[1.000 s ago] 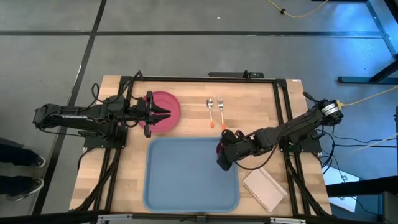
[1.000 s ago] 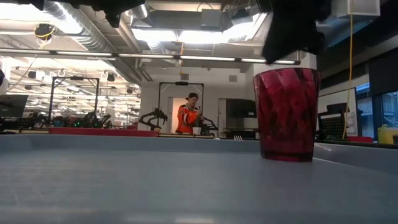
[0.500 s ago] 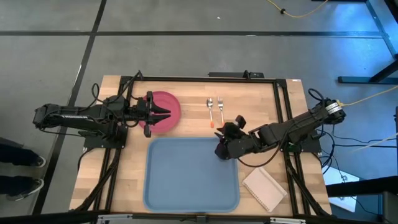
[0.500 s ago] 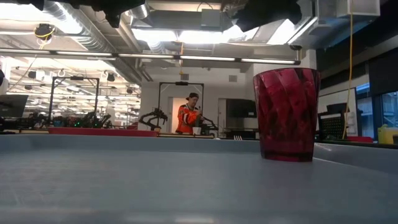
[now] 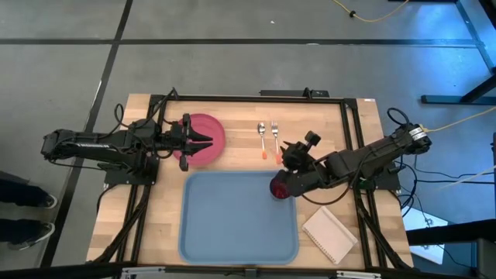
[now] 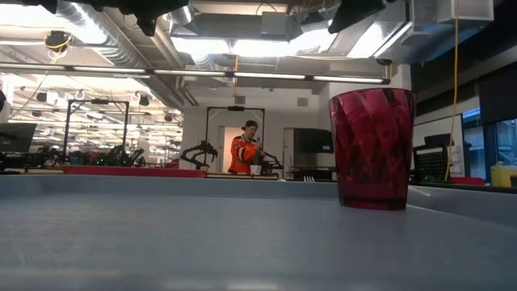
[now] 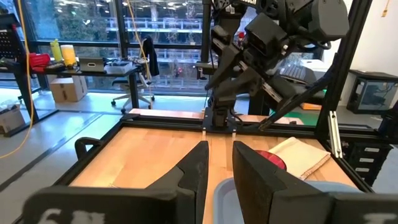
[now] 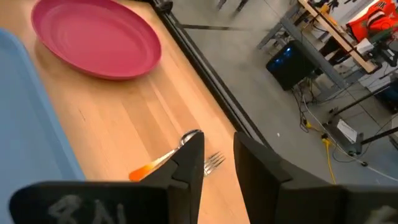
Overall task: Pick and place plate/cup/fork/spoon on tray
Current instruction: Put the pink plate on the bottom left of the red cup
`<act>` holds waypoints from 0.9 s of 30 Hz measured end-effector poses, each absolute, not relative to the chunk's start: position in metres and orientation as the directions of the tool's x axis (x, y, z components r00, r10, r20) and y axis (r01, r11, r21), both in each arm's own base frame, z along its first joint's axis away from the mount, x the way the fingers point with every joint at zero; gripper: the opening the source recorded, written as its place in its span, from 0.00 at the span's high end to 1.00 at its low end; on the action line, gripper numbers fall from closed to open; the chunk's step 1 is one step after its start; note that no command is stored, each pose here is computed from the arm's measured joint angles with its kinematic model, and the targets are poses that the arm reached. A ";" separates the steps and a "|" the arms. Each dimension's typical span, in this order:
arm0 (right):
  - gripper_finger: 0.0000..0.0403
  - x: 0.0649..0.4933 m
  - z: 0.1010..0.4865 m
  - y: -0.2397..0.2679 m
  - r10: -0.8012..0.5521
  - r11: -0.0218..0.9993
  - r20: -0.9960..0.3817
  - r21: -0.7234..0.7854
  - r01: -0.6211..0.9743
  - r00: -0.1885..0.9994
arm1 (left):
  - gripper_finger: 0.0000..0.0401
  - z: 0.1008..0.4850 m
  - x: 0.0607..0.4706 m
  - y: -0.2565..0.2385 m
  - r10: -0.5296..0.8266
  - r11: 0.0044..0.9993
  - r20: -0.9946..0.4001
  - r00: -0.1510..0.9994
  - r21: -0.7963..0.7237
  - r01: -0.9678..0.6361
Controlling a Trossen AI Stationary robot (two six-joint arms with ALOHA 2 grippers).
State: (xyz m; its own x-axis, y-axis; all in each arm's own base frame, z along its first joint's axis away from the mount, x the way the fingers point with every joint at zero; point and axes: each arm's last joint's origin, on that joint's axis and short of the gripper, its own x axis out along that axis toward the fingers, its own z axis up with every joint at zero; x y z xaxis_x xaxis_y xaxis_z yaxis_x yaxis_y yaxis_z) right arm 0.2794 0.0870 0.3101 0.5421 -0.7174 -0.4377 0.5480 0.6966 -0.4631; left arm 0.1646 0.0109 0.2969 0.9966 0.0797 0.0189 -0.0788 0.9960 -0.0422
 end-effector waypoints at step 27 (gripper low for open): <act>0.77 0.174 0.251 0.065 -0.294 0.905 -0.618 0.067 0.421 0.729 | 0.83 0.297 0.164 0.011 0.080 0.996 0.019 0.997 -0.042 -0.079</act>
State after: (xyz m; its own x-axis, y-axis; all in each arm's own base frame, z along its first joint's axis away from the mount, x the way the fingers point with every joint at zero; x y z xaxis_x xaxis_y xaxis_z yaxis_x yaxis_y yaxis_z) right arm 0.1740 0.0648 0.2506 0.7289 -0.2935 -0.6185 0.4209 0.9046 0.0668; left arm 0.1645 0.0109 0.2969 0.9966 0.0800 0.0193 -0.0791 0.9960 -0.0425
